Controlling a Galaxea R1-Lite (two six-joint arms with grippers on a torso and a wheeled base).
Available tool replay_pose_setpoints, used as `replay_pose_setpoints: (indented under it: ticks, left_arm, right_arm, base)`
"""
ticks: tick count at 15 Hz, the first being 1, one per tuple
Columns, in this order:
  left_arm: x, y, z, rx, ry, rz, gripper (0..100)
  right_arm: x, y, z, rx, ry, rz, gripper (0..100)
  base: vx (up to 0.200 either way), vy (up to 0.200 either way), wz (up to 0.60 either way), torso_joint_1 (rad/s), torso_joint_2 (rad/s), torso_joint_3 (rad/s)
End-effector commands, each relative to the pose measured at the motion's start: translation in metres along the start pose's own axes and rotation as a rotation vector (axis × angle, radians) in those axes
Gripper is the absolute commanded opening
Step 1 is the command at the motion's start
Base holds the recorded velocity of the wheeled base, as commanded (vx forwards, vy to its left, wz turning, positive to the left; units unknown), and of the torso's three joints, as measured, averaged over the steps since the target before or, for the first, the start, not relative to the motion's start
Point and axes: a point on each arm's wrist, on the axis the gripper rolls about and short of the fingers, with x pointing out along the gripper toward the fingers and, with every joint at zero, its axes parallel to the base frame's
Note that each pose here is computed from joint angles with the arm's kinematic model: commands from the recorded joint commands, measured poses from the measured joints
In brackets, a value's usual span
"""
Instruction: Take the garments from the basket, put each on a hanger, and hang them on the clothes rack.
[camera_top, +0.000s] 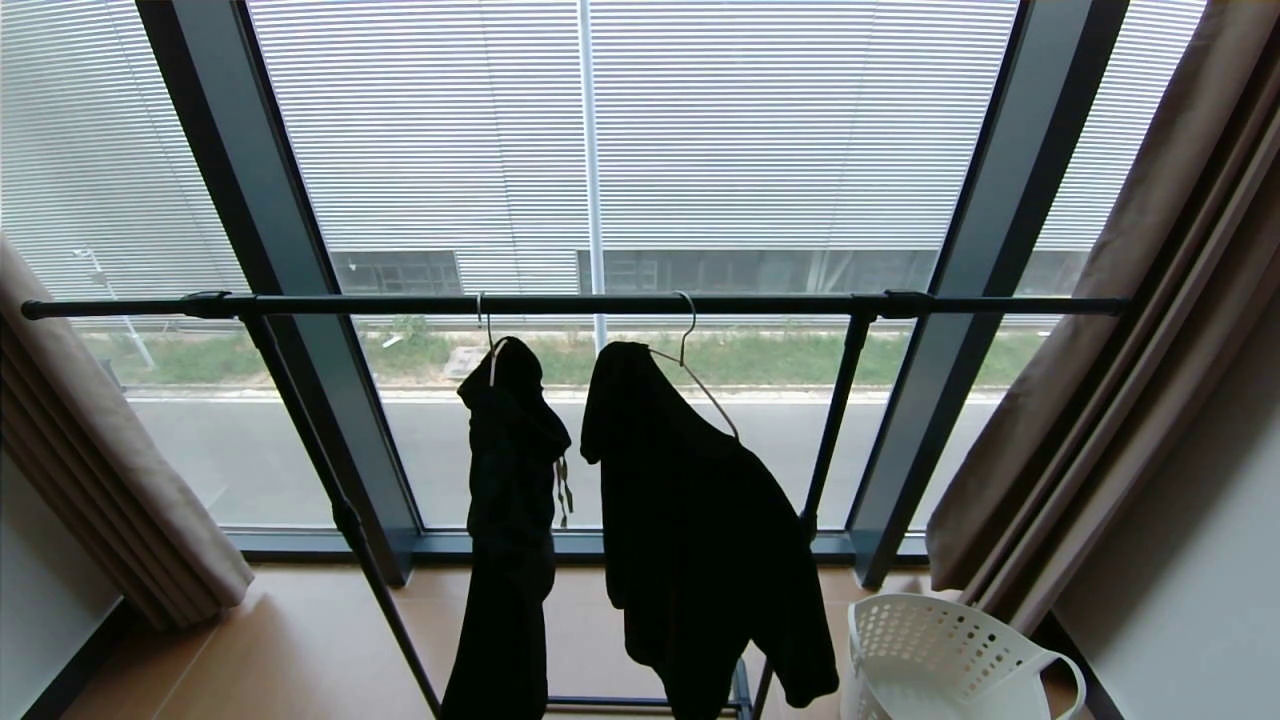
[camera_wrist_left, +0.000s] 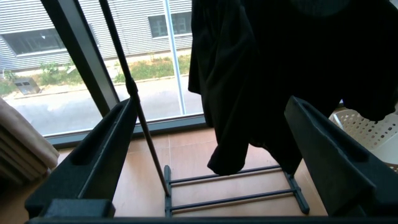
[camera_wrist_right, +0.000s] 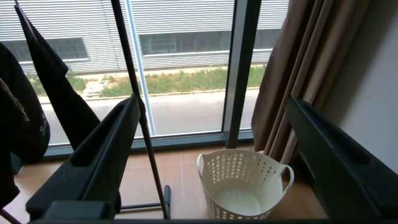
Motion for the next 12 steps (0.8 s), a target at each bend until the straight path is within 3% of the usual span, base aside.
replay_pose_setpoints:
  ticks: [1, 12]
  left_arm:
    - [0.0002, 0.0000, 0.0001, 0.000, 0.003, -0.001, 100]
    - [0.0002, 0.0000, 0.0001, 0.000, 0.003, -0.001, 100]
  right_arm:
    - [0.0001, 0.0000, 0.0001, -0.001, 0.001, 0.000, 100]
    - [0.0001, 0.0000, 0.0001, -0.005, 0.001, 0.002, 100]
  base:
    - [0.000, 0.000, 0.00, 0.000, 0.00, 0.000]
    - [0.000, 0.000, 0.00, 0.000, 0.00, 0.000]
